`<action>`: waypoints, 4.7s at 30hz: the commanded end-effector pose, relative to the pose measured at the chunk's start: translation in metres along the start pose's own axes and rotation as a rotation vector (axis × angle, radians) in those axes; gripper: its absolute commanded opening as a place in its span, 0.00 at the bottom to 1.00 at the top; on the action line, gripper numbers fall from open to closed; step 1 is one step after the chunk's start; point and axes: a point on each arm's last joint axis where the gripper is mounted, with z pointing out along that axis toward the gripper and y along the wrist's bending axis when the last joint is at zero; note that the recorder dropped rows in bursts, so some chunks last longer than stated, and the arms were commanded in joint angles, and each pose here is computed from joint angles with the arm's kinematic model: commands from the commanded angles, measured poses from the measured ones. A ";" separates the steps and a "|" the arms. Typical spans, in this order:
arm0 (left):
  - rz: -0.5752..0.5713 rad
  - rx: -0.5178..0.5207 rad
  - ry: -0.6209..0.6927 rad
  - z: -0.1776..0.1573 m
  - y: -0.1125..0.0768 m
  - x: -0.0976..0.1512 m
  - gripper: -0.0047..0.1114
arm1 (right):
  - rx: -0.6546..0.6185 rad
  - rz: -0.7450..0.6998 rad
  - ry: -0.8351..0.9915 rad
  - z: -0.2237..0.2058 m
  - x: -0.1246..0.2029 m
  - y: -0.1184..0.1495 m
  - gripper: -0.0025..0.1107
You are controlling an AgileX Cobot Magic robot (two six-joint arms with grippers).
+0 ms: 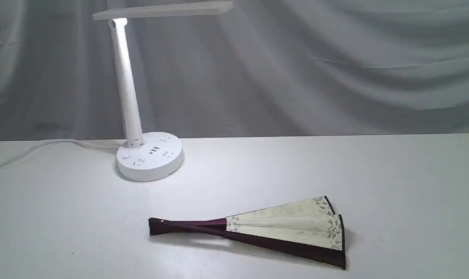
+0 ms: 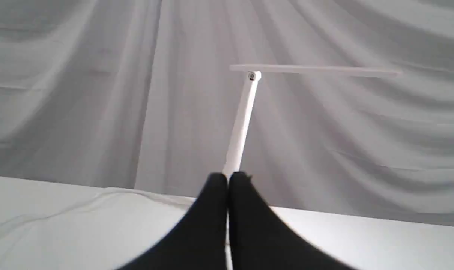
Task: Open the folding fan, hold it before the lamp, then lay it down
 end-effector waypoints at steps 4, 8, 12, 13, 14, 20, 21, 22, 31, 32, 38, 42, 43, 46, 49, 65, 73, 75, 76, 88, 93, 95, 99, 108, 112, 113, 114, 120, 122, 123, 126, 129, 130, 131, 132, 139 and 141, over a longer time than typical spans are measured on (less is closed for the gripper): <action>-0.117 0.007 0.181 -0.009 -0.007 -0.013 0.04 | 0.033 -0.113 0.137 0.003 -0.019 -0.002 0.02; -0.116 -0.001 0.314 0.004 -0.010 -0.021 0.04 | 0.044 -0.139 0.260 0.020 -0.029 -0.004 0.02; -0.099 -0.016 0.400 0.025 -0.011 -0.027 0.04 | 0.041 -0.136 0.345 0.040 -0.033 -0.005 0.02; -0.101 -0.020 0.415 0.029 -0.011 -0.027 0.04 | 0.041 -0.136 0.358 0.043 -0.032 -0.005 0.02; -0.099 -0.027 0.427 0.036 -0.010 -0.026 0.04 | 0.041 -0.135 0.373 0.048 -0.031 -0.006 0.02; -0.085 -0.061 0.502 0.069 -0.006 -0.020 0.04 | 0.024 -0.079 0.470 0.075 -0.020 -0.005 0.02; -0.086 -0.065 0.514 0.075 -0.005 -0.019 0.04 | 0.023 -0.072 0.479 0.078 -0.019 -0.005 0.02; -0.079 -0.066 0.524 0.080 -0.005 -0.017 0.05 | 0.021 -0.062 0.496 0.081 -0.017 -0.005 0.02; 0.028 -0.067 0.682 0.127 0.002 0.007 0.12 | 0.012 -0.017 0.624 0.104 0.001 -0.005 0.02; 0.026 -0.071 0.705 0.133 0.003 0.012 0.14 | 0.010 -0.022 0.634 0.105 0.002 -0.005 0.02; 0.062 -0.046 0.828 0.160 0.006 0.037 0.29 | 0.003 -0.026 0.706 0.116 0.013 -0.006 0.17; 0.084 0.001 0.897 0.173 0.006 0.053 0.30 | 0.004 -0.025 0.735 0.120 0.018 -0.006 0.25; 0.095 0.014 0.916 0.175 0.006 0.056 0.30 | 0.004 -0.025 0.735 0.120 0.018 -0.006 0.27; 0.101 0.038 0.951 0.180 0.006 0.064 0.30 | 0.004 -0.025 0.735 0.120 0.018 -0.006 0.28; 0.066 0.046 1.001 0.186 0.005 0.069 0.30 | 0.004 -0.025 0.735 0.120 0.018 -0.006 0.28; 0.055 0.128 1.115 0.250 -0.001 0.060 0.44 | 0.003 -0.020 0.737 0.120 0.018 -0.006 0.28; 0.117 0.241 1.162 0.283 -0.029 0.078 0.44 | 0.003 -0.020 0.737 0.120 0.018 -0.006 0.28; 0.146 0.268 1.161 0.292 -0.039 0.083 0.44 | 0.003 -0.020 0.737 0.120 0.018 -0.006 0.28; 0.154 0.270 1.147 0.299 -0.045 0.086 0.44 | 0.003 -0.020 0.737 0.120 0.018 -0.006 0.28; 0.100 0.241 1.150 0.359 -0.069 0.135 0.42 | 0.003 -0.020 0.743 0.119 0.019 -0.006 0.28; 0.072 0.233 1.195 0.379 -0.069 0.165 0.43 | 0.003 -0.020 0.743 0.119 0.019 -0.006 0.28; 0.040 0.231 1.205 0.383 -0.070 0.174 0.44 | 0.003 -0.020 0.743 0.119 0.019 -0.006 0.28; 0.040 0.281 1.202 0.391 -0.073 0.185 0.45 | 0.000 -0.003 0.745 0.119 0.019 -0.005 0.28; -0.010 0.265 1.164 0.399 -0.073 0.197 0.45 | -0.095 0.102 0.842 0.137 0.038 0.004 0.23; -0.013 0.253 1.141 0.401 -0.073 0.196 0.45 | -0.153 0.155 0.920 0.155 0.046 0.010 0.20; -0.015 0.251 1.139 0.401 -0.072 0.196 0.45 | -0.179 0.156 0.942 0.162 0.047 0.011 0.18; -0.014 0.249 1.133 0.401 -0.072 0.196 0.45 | -0.188 0.161 0.945 0.167 0.044 0.012 0.17; -0.043 0.238 1.116 0.403 -0.073 0.195 0.45 | -0.227 0.172 0.994 0.217 0.039 0.015 0.05; -0.043 0.238 1.116 0.403 -0.073 0.195 0.45 | -0.259 0.165 1.030 0.234 0.043 0.022 0.02; -0.043 0.238 1.116 0.403 -0.073 0.195 0.44 | -0.275 0.160 1.045 0.241 0.046 0.027 0.02; -0.043 0.240 1.121 0.403 -0.073 0.195 0.40 | -0.329 0.135 1.087 0.262 0.060 0.046 0.02; -0.043 0.240 1.121 0.403 -0.073 0.195 0.32 | -0.330 0.156 1.121 0.280 0.074 0.059 0.02; -0.043 0.240 1.121 0.403 -0.073 0.195 0.30 | -0.325 0.176 1.136 0.287 0.078 0.063 0.02; -0.044 0.241 1.122 0.403 -0.073 0.195 0.28 | -0.322 0.190 1.151 0.292 0.082 0.065 0.02; -0.044 0.242 1.125 0.402 -0.073 0.195 0.26 | -0.330 0.201 1.164 0.297 0.085 0.069 0.02; -0.038 0.240 1.117 0.403 -0.074 0.197 0.25 | -0.367 0.196 1.200 0.322 0.107 0.090 0.02; -0.031 0.242 1.115 0.403 -0.078 0.201 0.25 | -0.363 0.207 1.208 0.326 0.117 0.094 0.02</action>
